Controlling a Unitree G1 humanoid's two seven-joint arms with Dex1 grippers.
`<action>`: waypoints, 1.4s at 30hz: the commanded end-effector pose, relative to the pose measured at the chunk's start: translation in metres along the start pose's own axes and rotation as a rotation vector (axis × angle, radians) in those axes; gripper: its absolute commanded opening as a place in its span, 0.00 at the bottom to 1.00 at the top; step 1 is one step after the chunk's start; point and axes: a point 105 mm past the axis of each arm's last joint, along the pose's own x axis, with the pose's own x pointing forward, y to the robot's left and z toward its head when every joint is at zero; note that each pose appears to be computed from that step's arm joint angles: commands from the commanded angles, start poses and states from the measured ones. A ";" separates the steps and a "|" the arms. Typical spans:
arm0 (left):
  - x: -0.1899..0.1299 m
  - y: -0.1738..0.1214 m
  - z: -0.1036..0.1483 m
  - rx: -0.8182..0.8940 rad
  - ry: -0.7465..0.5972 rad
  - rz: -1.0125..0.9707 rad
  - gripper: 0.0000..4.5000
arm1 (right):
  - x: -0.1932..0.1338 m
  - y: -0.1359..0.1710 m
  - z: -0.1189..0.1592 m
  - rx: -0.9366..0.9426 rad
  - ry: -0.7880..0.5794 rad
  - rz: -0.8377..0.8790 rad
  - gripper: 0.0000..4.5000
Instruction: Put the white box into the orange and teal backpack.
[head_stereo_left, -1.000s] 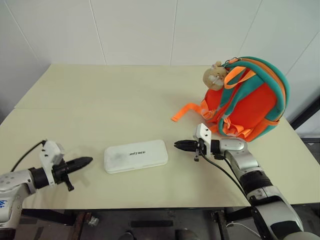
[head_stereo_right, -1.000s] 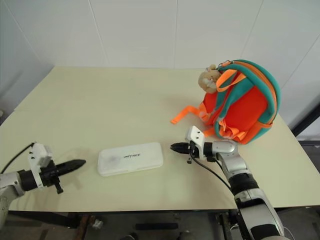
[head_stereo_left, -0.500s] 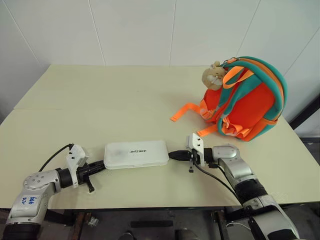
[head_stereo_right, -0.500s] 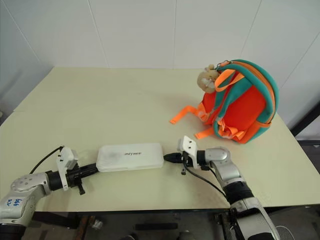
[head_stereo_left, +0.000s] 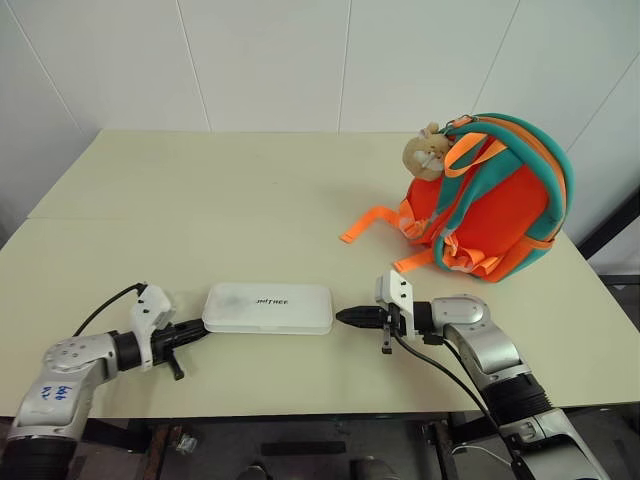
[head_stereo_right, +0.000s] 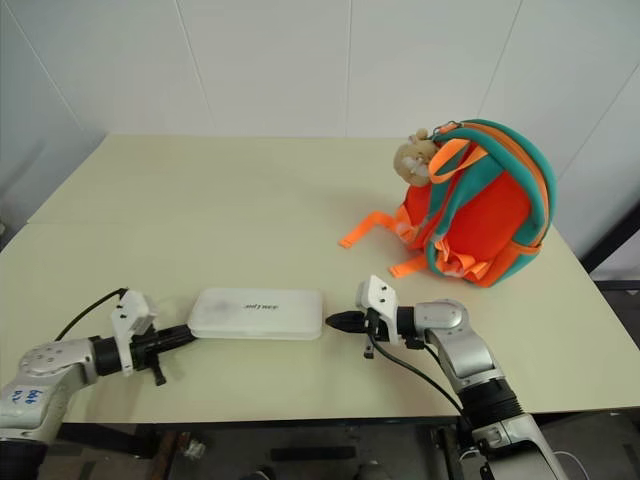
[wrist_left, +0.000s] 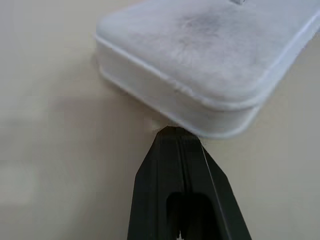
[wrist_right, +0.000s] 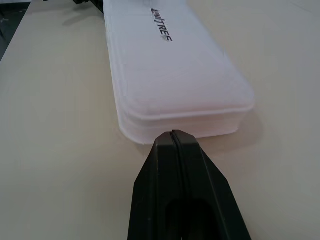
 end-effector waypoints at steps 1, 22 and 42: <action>-0.023 0.011 0.000 0.008 0.053 0.069 0.00 | 0.000 -0.005 0.008 -0.022 -0.027 -0.008 0.00; 0.003 0.008 0.044 -0.043 -0.192 0.035 0.00 | -0.005 -0.005 0.008 -0.026 -0.030 -0.050 0.00; 0.023 0.010 0.029 -0.028 -0.157 0.061 0.00 | 0.004 0.000 0.010 -0.017 -0.041 -0.032 0.00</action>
